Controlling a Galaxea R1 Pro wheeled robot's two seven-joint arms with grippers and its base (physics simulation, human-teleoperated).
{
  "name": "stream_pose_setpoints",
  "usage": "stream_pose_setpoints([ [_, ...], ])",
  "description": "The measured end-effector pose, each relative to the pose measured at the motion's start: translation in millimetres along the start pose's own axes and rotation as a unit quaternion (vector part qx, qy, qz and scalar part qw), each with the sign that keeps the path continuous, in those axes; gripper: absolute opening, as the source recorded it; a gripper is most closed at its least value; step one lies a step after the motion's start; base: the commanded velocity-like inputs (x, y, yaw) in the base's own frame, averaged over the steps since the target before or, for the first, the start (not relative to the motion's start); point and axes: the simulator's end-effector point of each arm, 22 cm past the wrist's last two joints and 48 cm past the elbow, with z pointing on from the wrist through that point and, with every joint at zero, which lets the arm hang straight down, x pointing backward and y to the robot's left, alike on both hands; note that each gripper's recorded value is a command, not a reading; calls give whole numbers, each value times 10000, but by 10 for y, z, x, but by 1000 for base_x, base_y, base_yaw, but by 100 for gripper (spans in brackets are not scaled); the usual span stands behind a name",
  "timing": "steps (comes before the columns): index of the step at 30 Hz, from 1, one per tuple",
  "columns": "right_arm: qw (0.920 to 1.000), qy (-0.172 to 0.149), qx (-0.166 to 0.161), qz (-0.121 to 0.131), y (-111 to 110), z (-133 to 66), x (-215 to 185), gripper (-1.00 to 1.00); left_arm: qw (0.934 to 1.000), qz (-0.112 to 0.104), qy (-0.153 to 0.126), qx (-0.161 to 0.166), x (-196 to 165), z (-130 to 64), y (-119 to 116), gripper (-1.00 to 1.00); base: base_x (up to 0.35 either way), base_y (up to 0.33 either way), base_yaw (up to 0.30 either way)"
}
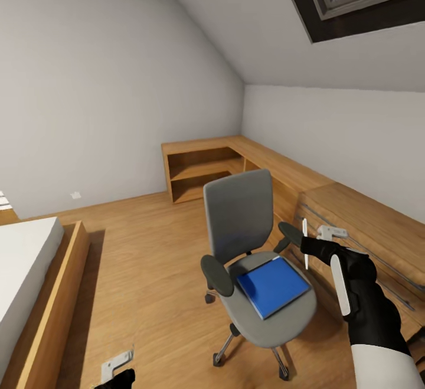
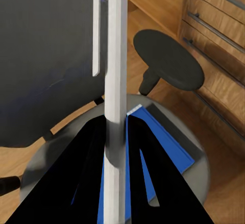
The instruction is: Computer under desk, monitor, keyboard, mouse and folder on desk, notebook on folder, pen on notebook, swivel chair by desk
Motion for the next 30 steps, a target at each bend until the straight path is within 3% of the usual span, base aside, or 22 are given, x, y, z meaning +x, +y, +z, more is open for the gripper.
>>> stream_pose_setpoints([
  [5, 10000, 54, -4, 12, 9, -45, -38, -100, 9999, 110, 78, -47, 229, -117, 58, 100, 0, 0, 0],
  [30, 10000, 51, 53, 57, -21, -261, -312, -100, 9998, 160, 65, -120, 104, -410, 174, 100, 0, 0, 0],
])
